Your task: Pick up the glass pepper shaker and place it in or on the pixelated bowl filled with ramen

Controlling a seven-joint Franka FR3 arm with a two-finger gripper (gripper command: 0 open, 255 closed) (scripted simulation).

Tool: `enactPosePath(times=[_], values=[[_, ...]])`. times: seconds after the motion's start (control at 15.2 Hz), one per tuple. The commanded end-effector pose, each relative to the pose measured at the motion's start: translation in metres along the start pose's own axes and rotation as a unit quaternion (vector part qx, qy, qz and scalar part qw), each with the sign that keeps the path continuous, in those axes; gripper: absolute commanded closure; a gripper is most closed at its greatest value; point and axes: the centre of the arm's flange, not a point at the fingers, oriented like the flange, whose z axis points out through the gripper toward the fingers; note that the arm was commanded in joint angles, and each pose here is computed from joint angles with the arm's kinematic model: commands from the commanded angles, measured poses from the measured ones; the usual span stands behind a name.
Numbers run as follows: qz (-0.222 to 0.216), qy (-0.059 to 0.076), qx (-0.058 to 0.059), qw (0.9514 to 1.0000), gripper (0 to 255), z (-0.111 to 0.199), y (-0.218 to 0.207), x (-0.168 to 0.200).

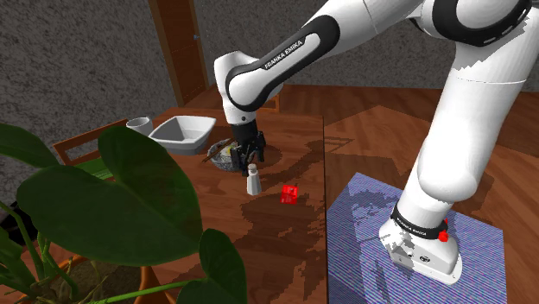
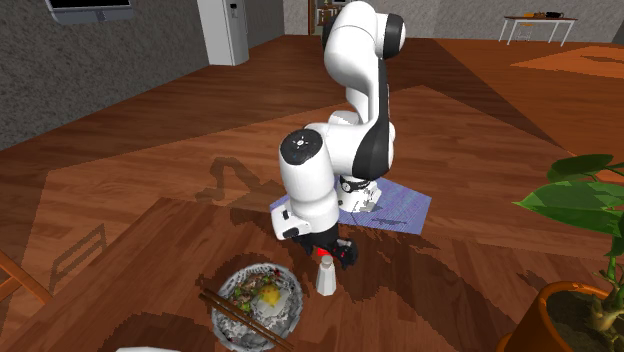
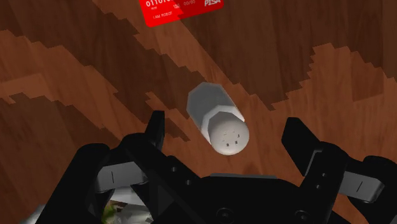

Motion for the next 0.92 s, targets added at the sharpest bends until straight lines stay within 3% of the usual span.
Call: enactPosePath(times=[0.0, 0.26, 0.33, 0.86], values=[[0.000, 0.000, 0.000, 1.0000, 0, 0.0012, -0.0004, 0.0000], [0.000, 0.000, 0.000, 1.0000, 0, 0.0011, -0.0004, 0.0000], [0.000, 0.000, 0.000, 1.0000, 255, 0.0011, -0.0004, 0.0000], [0.000, 0.000, 0.000, 1.0000, 255, 0.0015, -0.0010, 0.0000]])
